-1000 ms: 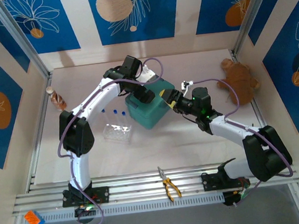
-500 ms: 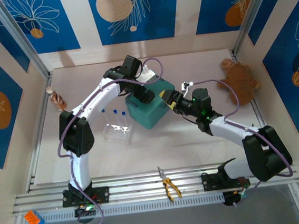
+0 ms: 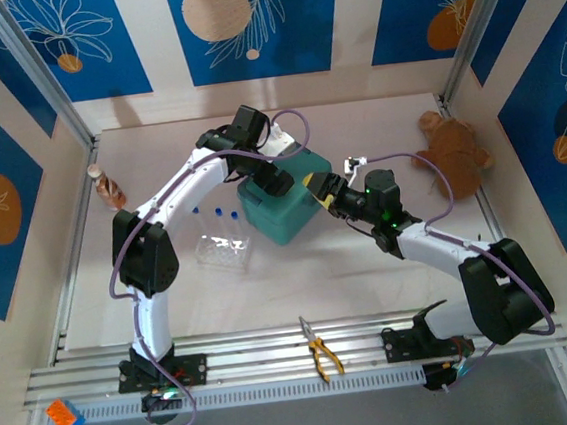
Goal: Organize the chemistry lab equipment
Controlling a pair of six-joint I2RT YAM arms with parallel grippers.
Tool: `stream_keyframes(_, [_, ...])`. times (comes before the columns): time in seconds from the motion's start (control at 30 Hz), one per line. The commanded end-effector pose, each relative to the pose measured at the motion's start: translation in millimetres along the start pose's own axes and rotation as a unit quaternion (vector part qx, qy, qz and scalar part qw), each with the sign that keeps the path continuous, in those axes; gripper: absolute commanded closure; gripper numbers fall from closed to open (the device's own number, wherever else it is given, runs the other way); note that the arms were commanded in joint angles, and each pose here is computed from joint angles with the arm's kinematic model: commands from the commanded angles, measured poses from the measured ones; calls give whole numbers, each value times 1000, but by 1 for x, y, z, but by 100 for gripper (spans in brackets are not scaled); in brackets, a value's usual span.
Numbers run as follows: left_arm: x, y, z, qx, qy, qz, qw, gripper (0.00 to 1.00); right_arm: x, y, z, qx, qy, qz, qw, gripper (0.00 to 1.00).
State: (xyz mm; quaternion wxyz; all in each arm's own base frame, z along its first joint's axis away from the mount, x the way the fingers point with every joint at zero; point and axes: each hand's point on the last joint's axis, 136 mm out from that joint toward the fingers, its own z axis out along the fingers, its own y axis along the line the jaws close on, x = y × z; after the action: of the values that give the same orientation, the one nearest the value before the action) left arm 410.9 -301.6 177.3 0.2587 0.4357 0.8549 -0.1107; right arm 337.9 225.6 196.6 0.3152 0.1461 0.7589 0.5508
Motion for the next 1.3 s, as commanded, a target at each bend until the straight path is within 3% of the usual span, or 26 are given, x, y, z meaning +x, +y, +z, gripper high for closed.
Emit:
stream_keyframes(0.0, [48, -8, 18, 18, 93, -16, 995, 7, 11, -15, 2, 21, 17, 12, 1000, 30])
stream_keyframes(0.5, [49, -8, 21, 20, 95, -17, 995, 7, 17, -27, -1, 33, 20, 23, 999, 30])
stream_keyframes(1.27, [49, -9, 20, 21, 95, -20, 995, 7, 15, -34, 25, 27, 31, 33, 999, 30])
